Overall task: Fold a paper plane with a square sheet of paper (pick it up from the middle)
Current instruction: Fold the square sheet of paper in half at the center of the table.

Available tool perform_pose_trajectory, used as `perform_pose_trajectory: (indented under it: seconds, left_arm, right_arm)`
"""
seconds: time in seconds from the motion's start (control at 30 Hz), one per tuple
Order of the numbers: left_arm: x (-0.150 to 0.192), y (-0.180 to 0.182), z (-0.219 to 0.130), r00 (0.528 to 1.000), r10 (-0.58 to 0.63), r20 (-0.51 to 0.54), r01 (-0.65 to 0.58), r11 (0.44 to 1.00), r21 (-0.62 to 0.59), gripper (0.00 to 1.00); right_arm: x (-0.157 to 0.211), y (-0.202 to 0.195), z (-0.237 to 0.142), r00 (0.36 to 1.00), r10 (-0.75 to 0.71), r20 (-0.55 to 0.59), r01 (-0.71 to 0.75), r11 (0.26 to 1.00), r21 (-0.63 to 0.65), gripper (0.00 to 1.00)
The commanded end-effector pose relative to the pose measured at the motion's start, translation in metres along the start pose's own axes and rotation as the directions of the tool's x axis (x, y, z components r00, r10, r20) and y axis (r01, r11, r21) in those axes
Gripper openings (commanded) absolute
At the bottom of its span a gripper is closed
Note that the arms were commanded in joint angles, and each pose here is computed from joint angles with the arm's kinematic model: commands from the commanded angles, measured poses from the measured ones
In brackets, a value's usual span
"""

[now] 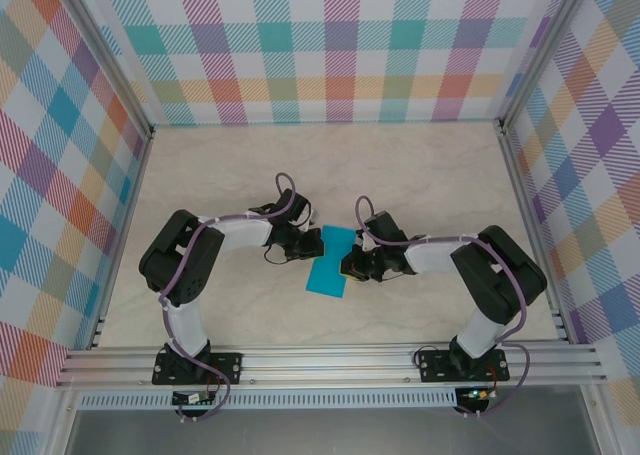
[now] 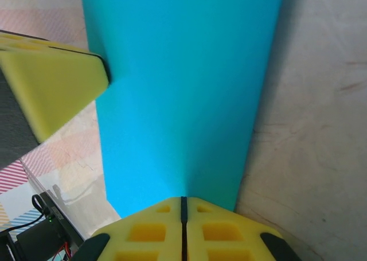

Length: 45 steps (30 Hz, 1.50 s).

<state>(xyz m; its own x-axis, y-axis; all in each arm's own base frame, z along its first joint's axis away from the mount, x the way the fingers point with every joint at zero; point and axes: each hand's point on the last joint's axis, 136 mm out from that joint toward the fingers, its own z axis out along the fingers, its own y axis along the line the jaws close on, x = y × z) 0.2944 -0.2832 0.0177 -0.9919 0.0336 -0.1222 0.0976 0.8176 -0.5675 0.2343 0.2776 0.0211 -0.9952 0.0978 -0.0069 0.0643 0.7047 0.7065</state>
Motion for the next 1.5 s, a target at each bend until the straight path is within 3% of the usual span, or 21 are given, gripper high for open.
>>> perform_pose_trajectory:
  seconds: [0.0,0.43,0.8,1.2,1.47]
  left_arm:
    - [0.044,0.046,0.010,0.988,-0.076,-0.135,0.051,0.982,-0.180,0.00]
    - [0.044,0.047,0.010,0.988,-0.077,-0.135,0.051,0.982,-0.182,0.00]
    - [0.044,0.047,0.010,0.988,-0.075,-0.134,0.050,0.982,-0.183,0.00]
    - [0.044,0.045,0.008,0.988,-0.075,-0.135,0.050,0.983,-0.177,0.00]
    - [0.042,0.043,0.007,0.989,-0.072,-0.128,0.049,0.984,-0.173,0.00]
  right_arm:
    - [-0.022,0.025,-0.015,0.998,-0.044,0.052,0.048,0.996,-0.070,0.10]
    - [-0.045,0.001,0.008,0.999,0.029,0.035,-0.027,0.998,-0.057,0.07]
    - [-0.076,0.017,-0.018,0.994,-0.012,0.104,0.021,0.996,-0.081,0.08]
    - [-0.096,-0.010,0.005,0.998,0.032,0.045,-0.030,0.998,-0.052,0.06]
    - [-0.117,0.011,-0.020,0.995,-0.007,0.098,0.015,0.997,-0.082,0.08]
